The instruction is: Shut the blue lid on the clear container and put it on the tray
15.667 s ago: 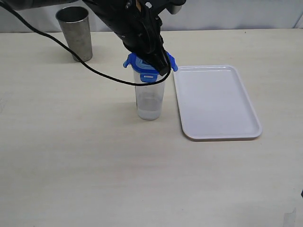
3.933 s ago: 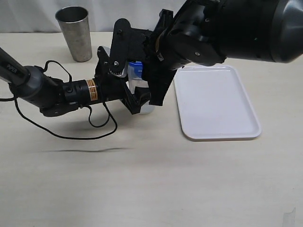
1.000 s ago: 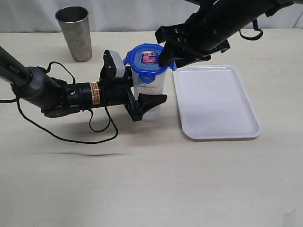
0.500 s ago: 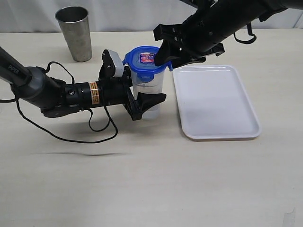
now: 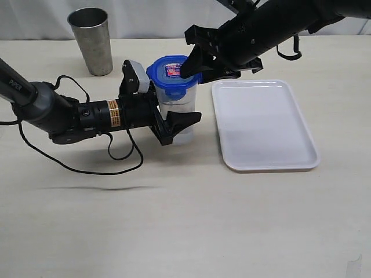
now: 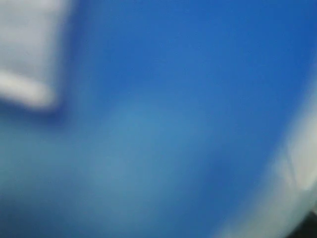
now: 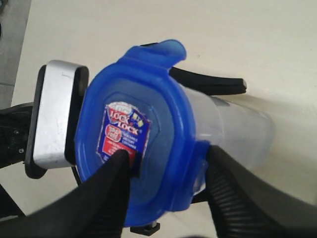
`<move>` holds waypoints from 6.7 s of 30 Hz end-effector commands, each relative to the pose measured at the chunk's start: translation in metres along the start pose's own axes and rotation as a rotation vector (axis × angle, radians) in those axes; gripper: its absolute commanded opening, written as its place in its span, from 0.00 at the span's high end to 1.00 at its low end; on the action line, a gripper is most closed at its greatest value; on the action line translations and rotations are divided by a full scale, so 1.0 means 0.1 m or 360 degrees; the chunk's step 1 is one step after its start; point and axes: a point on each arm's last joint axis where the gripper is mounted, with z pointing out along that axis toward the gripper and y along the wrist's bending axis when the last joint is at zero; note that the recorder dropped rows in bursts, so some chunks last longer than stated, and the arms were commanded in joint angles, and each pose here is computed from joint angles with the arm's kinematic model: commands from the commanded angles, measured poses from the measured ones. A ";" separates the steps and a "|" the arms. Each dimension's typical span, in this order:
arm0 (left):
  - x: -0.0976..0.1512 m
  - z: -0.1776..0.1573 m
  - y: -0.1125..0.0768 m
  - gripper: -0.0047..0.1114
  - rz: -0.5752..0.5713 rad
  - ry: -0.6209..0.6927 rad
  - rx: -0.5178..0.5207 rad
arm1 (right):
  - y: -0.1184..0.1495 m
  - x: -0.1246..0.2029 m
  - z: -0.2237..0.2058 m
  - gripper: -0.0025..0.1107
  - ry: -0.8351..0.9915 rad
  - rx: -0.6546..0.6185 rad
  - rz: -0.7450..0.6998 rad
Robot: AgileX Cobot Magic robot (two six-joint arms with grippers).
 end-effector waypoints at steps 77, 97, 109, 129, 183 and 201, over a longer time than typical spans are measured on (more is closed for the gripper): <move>-0.10 -0.20 -0.21 0.96 0.0711 0.0028 0.0567 | 0.51 0.56 0.22 0.61 0.0682 0.0330 -0.1429; -0.15 -0.19 -0.06 0.96 0.0088 0.0051 0.0330 | 0.86 0.25 -0.44 0.61 -0.0131 0.0516 -0.1001; -0.16 -0.19 -0.07 0.96 0.0084 0.0043 0.0334 | 0.92 0.37 -0.22 0.88 0.0042 0.0465 -0.1055; -0.28 -0.23 -0.05 0.96 0.0211 0.0168 0.0303 | 0.53 0.57 -0.07 0.93 0.0253 0.0764 -0.1005; -0.16 -0.23 0.06 0.96 0.0214 0.0384 0.0115 | 1.14 -0.10 0.32 0.64 0.0081 0.1082 -0.0381; -0.17 -0.23 0.06 0.96 0.0208 0.0374 0.0112 | 1.15 0.06 0.77 0.74 0.0259 0.1133 -0.0592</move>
